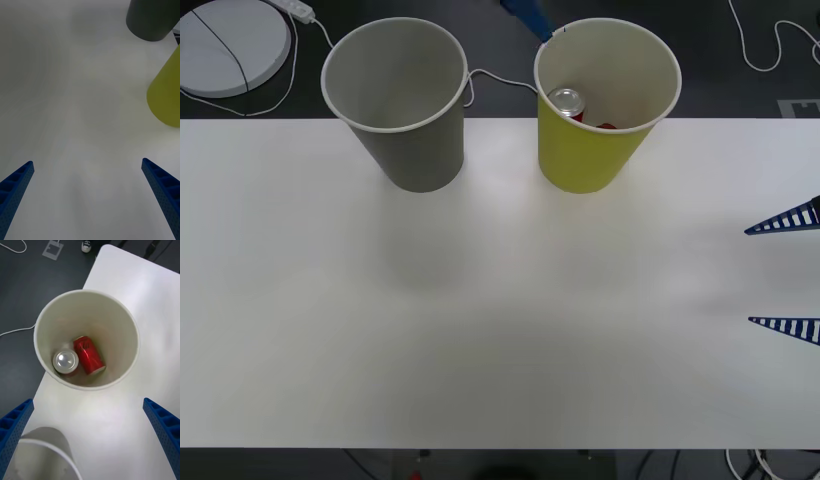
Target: Put the can into the green bin and the plastic bottle into the gray bin
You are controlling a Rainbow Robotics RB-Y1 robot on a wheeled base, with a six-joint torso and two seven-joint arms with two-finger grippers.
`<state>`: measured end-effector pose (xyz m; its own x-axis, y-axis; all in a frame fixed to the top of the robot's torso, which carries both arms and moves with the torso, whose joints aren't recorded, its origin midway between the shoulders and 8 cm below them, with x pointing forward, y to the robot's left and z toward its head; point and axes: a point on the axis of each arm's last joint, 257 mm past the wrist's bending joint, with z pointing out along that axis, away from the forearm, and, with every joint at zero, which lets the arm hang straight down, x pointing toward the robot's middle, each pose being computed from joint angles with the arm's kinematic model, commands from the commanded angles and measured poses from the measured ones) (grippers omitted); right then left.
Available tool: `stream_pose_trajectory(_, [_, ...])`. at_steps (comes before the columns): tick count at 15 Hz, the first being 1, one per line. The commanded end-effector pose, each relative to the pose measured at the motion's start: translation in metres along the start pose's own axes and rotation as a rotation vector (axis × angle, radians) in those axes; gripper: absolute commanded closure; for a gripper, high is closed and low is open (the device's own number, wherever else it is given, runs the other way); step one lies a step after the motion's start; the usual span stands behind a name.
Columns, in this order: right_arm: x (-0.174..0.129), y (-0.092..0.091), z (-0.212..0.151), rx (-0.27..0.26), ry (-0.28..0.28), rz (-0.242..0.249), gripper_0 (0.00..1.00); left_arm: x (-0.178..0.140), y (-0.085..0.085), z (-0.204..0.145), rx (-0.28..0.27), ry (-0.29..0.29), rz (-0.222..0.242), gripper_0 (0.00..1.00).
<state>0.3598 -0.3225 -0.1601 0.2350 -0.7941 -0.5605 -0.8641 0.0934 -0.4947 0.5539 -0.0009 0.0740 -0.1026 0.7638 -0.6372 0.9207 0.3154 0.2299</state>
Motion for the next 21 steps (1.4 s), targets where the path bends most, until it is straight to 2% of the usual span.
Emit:
stream_pose_trajectory(1, [0.000, 0.000, 0.000, 0.000, 0.000, 0.000, 0.00, 0.029, -0.009, -0.024, 0.013, 0.002, 0.039, 0.00])
stream_pose_trajectory(3, [0.000, 0.000, 0.000, 0.000, 0.000, 0.000, 0.00, 0.046, -0.016, -0.038, 0.030, -0.007, 0.050, 0.00])
stream_pose_trajectory(5, [0.000, 0.000, 0.000, 0.000, 0.000, 0.000, 0.00, 0.070, -0.019, -0.052, 0.026, -0.024, 0.059, 0.00])
stream_pose_trajectory(9, [0.000, 0.000, 0.000, 0.000, 0.000, 0.000, 0.00, 0.122, -0.026, -0.072, 0.029, -0.042, 0.045, 0.00])
stream_pose_trajectory(15, [0.000, 0.000, 0.000, 0.000, 0.000, 0.000, 0.00, 0.198, -0.038, -0.089, 0.019, -0.121, 0.094, 0.00])
stream_pose_trajectory(18, [0.000, 0.000, 0.000, 0.000, 0.000, 0.000, 0.00, 0.234, -0.049, -0.088, 0.026, -0.146, 0.139, 0.00])
stream_pose_trajectory(21, [0.000, 0.000, 0.000, 0.000, 0.000, 0.000, 0.00, 0.264, -0.057, -0.085, 0.028, -0.154, 0.205, 0.00])
